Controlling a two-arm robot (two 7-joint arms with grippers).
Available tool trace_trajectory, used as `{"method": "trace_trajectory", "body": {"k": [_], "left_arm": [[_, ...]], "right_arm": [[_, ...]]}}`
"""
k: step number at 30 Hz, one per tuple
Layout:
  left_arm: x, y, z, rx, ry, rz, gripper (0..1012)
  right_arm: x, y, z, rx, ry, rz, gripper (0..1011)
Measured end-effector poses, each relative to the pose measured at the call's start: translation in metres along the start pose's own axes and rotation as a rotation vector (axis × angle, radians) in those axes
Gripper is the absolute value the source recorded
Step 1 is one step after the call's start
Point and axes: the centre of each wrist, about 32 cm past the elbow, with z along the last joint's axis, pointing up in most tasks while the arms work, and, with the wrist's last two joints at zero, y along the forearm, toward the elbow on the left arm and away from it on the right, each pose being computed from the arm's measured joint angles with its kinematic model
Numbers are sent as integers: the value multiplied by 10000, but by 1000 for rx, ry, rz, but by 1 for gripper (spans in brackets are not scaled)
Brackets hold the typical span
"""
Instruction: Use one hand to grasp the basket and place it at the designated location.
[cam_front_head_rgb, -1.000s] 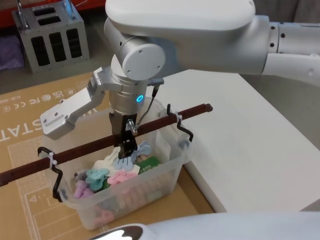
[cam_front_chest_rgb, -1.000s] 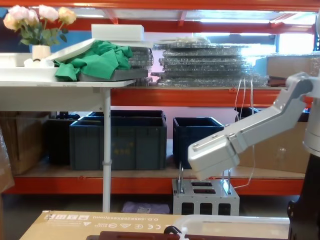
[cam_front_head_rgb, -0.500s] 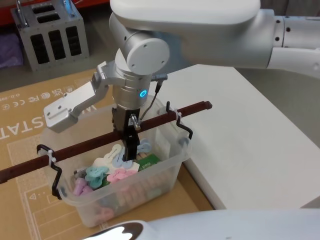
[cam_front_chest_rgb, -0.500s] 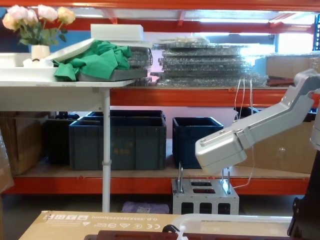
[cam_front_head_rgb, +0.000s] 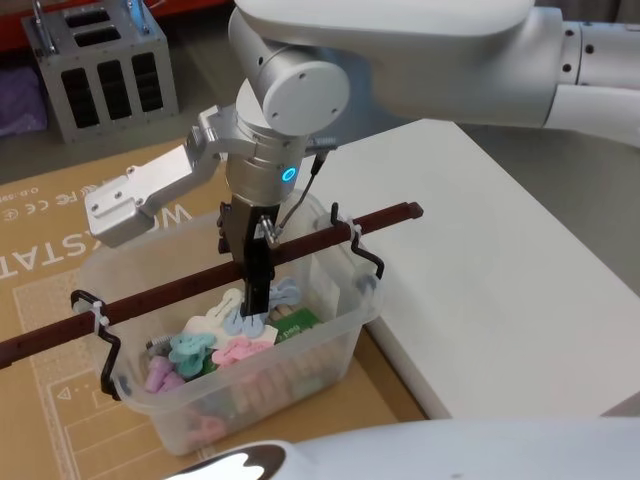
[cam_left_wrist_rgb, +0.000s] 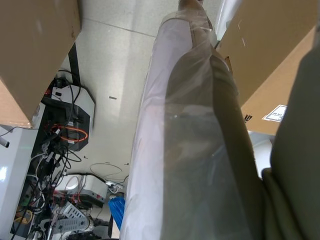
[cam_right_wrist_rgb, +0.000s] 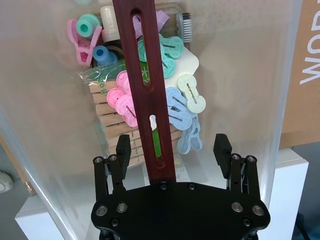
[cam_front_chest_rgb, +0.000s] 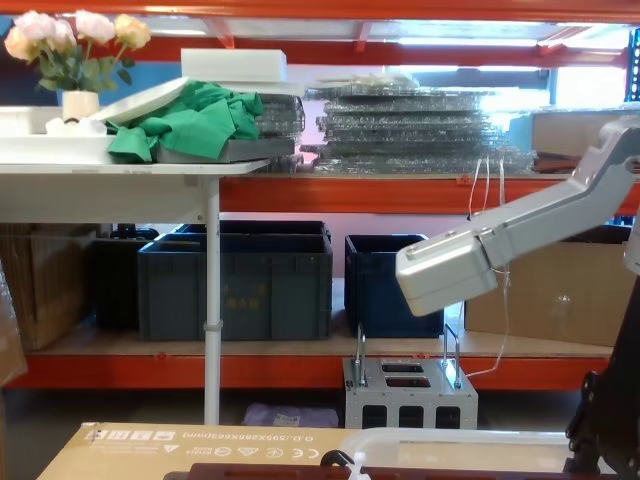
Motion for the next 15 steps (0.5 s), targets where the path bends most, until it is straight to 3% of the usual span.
{"method": "trace_trajectory", "body": {"k": [15], "left_arm": [[0, 0, 0, 0, 0, 0, 0]], "right_arm": [[-16, -93, -50, 0, 17, -28, 1000]]}}
